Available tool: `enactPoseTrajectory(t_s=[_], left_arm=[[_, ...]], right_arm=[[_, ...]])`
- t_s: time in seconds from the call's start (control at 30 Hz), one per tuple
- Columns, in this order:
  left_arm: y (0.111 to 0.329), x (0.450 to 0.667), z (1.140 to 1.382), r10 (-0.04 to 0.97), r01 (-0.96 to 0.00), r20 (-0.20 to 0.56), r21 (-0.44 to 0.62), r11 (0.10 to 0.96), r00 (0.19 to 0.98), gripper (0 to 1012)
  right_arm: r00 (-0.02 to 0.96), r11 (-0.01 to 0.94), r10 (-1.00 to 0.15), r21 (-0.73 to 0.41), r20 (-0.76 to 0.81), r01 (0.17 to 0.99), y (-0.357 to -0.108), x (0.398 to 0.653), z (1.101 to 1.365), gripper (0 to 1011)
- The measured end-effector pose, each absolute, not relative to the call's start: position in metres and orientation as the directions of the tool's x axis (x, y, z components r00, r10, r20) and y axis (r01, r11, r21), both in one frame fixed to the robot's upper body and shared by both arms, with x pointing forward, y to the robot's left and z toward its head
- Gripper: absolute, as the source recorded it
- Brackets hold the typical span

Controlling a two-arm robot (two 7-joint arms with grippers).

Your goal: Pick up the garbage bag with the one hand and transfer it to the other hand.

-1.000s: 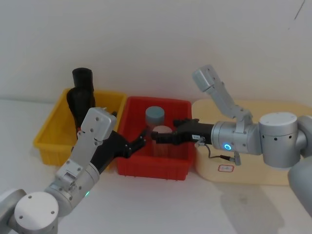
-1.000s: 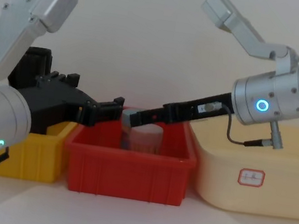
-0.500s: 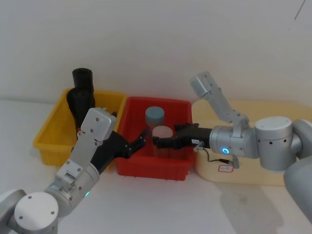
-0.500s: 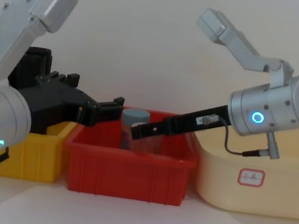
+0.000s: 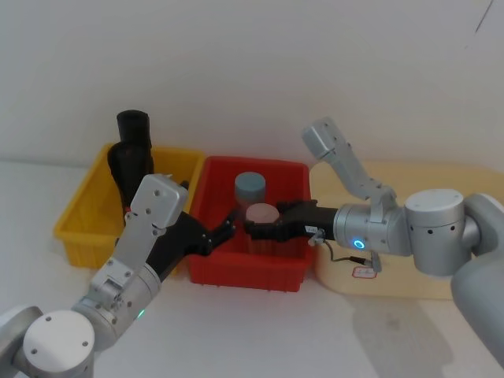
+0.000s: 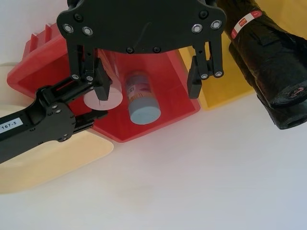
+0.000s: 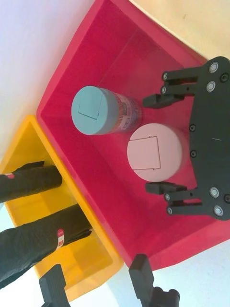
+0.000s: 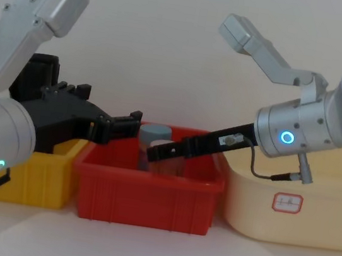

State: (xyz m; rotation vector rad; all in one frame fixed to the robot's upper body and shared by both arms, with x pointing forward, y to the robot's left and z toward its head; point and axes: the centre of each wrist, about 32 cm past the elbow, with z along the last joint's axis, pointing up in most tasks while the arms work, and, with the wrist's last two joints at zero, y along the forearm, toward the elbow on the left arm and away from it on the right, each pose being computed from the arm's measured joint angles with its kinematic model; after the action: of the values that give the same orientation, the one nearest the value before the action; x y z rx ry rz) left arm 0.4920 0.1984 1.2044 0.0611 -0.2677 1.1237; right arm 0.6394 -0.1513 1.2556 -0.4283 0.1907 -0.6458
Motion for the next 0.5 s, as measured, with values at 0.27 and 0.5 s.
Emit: enactPoseTrajectory(t_s=[0.27,0.5], left_arm=[[0.1984,0.4920,1.2044,0.882,-0.897,0.242,-0.086,0.434,0.404,1000],[0.1984,0.4920,1.2044,0.882,-0.897,0.242,-0.086,0.434,0.404,1000]], right_arm=[[0.786,0.715,-0.618,-0.443,-0.038,0.541,-0.1501,0.6402,1.2550,740],[0.786,0.715,-0.618,-0.443,-0.037,0.541,-0.1496,0.6405,1.2545,666]])
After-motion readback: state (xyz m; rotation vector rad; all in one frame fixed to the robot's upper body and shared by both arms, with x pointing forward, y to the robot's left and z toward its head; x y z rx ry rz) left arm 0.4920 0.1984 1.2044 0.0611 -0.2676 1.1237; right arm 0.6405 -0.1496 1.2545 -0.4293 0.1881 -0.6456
